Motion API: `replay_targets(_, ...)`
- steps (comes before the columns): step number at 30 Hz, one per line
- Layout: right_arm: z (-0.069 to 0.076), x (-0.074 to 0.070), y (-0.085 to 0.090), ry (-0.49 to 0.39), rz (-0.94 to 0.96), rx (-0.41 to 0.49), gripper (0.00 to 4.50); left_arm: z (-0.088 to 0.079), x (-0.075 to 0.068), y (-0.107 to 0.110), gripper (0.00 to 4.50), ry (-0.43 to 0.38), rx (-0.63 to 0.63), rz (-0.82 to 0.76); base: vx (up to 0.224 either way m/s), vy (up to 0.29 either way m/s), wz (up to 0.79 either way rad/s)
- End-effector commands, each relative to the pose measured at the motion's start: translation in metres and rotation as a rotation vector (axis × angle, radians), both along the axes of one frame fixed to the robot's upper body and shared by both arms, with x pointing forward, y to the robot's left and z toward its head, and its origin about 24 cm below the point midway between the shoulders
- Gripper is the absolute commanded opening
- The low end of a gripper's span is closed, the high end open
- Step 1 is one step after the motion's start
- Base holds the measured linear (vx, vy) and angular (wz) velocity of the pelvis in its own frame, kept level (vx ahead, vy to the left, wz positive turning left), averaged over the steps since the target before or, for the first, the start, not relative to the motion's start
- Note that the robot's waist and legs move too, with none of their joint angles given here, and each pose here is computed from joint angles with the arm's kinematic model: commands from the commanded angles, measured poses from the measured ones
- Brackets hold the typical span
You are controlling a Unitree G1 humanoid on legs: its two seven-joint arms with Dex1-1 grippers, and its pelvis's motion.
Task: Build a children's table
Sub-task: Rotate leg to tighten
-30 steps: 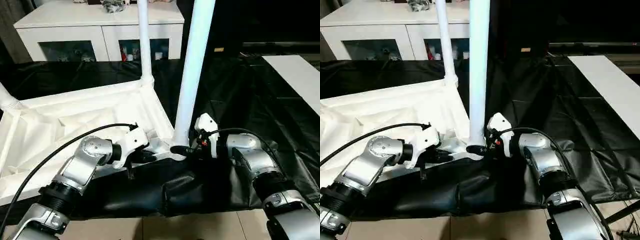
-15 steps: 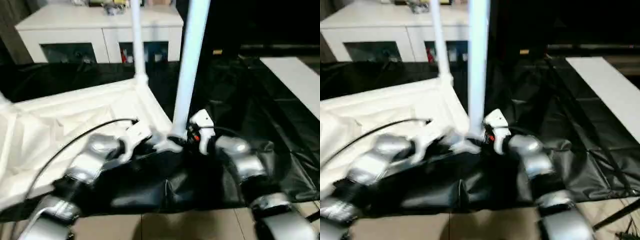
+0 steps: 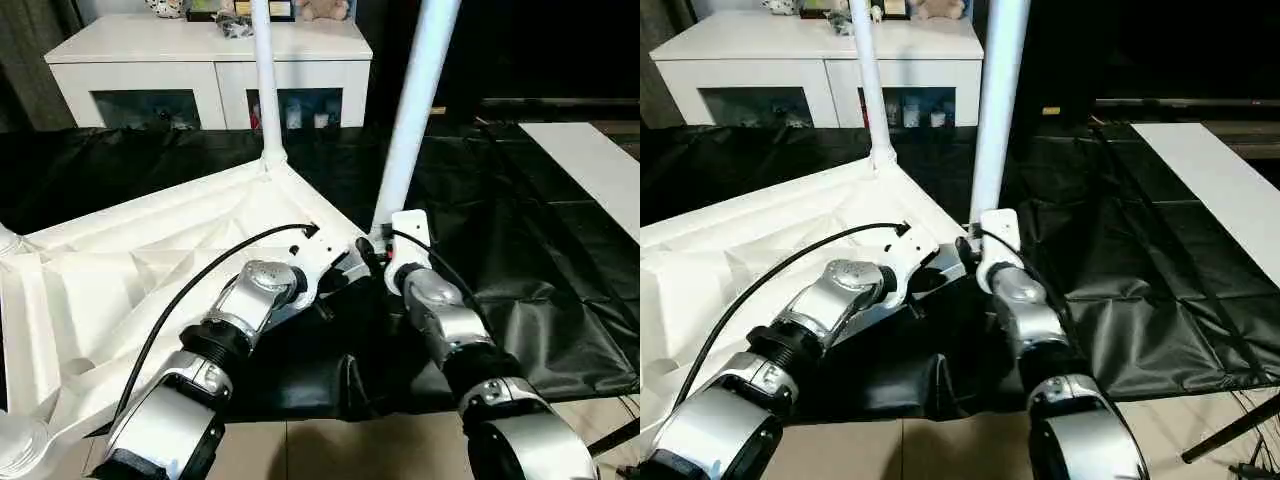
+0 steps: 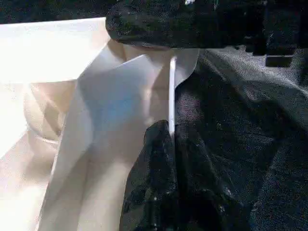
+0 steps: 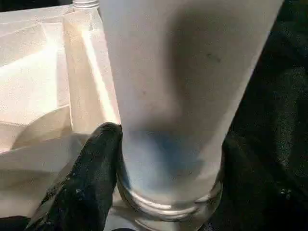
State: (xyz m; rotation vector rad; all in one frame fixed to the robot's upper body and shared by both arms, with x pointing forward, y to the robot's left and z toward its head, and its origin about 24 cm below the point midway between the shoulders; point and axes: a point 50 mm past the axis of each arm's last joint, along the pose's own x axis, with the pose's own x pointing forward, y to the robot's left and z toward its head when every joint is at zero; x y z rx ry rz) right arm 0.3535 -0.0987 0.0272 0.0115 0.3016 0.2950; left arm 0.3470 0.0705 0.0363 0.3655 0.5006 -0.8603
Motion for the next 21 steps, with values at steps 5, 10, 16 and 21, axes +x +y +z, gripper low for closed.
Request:
replay_targets(5,0.016,0.001,-0.006,-0.075,0.211,0.024,3.89,-0.016,-0.008,0.029,0.00,0.081,0.132,-0.079,0.000,0.000,0.00)
replay_targets(10,0.029,-0.012,-0.030,-0.088,0.560,-0.025,3.89,-0.013,-0.023,0.041,0.00,0.121,0.152,-0.274,0.000,0.000,0.00)
replay_targets(16,0.030,-0.038,-0.053,-0.022,0.910,-0.126,3.89,0.002,-0.046,0.044,0.00,0.109,0.093,-0.543,0.048,-0.037,0.08)
replay_targets(21,0.028,-0.043,-0.057,0.019,0.984,-0.181,3.89,0.008,-0.060,0.046,0.00,0.121,0.110,-0.646,0.050,-0.023,0.05)
